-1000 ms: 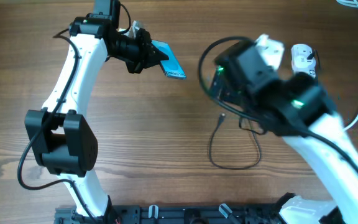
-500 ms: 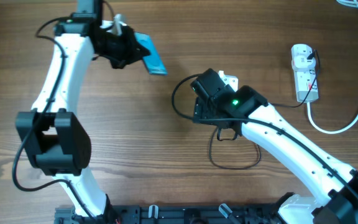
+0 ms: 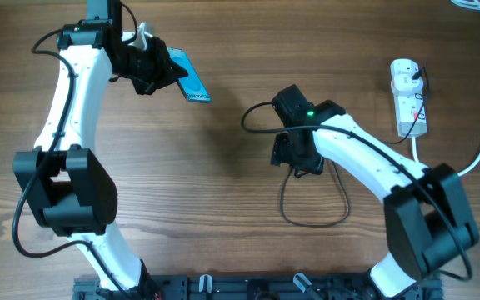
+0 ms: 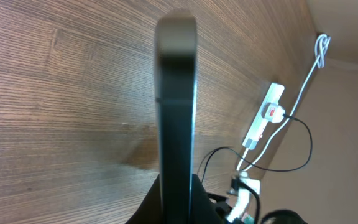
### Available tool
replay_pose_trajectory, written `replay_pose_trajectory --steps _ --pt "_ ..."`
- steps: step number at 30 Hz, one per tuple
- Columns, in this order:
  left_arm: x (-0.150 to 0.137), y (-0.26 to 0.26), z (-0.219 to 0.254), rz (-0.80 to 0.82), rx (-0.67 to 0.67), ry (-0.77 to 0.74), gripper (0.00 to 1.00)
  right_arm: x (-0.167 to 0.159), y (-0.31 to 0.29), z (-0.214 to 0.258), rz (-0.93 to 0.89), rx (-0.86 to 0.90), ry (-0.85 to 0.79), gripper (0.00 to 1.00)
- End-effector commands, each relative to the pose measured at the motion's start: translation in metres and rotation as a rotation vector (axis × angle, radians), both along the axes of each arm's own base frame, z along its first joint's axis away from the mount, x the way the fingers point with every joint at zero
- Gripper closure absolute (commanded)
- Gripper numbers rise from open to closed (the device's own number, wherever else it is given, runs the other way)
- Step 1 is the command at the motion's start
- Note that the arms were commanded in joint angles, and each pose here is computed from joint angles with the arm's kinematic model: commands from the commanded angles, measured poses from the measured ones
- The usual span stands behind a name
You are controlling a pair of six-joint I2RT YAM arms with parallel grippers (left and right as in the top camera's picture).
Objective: Plug charger to phone and switch on socket
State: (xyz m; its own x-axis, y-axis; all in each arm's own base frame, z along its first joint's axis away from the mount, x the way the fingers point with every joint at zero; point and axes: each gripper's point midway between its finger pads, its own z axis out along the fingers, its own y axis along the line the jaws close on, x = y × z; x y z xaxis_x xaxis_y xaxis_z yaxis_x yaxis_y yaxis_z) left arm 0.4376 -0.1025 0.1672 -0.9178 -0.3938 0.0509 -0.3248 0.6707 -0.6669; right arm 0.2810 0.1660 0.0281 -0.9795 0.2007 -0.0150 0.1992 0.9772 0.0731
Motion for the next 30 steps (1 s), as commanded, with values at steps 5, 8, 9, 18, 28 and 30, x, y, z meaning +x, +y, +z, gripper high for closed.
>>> replay_pose_trajectory --steps 5,8,9,18,28,30 --pt "-0.001 -0.003 0.009 -0.024 0.004 -0.036 0.96 -0.014 -0.006 -0.038 -0.05 -0.035 0.081 0.38" --pt "-0.002 -0.003 0.008 -0.024 0.004 -0.032 0.96 -0.014 -0.01 -0.041 -0.067 -0.038 0.089 0.45" --pt "-0.002 -0.003 0.008 -0.024 0.004 -0.032 0.96 -0.013 -0.011 -0.041 -0.067 -0.039 0.089 0.46" --pt "-0.002 -0.003 0.008 -0.024 0.004 -0.032 0.96 -0.013 -0.013 -0.057 -0.067 -0.05 0.11 0.62" --pt "-0.003 -0.003 0.008 -0.024 0.004 -0.028 0.96 -0.007 -0.015 -0.057 -0.08 -0.043 0.094 0.75" --pt "-0.003 -0.003 0.008 -0.024 0.003 -0.028 0.96 -0.004 -0.017 -0.057 -0.082 -0.041 0.089 0.76"
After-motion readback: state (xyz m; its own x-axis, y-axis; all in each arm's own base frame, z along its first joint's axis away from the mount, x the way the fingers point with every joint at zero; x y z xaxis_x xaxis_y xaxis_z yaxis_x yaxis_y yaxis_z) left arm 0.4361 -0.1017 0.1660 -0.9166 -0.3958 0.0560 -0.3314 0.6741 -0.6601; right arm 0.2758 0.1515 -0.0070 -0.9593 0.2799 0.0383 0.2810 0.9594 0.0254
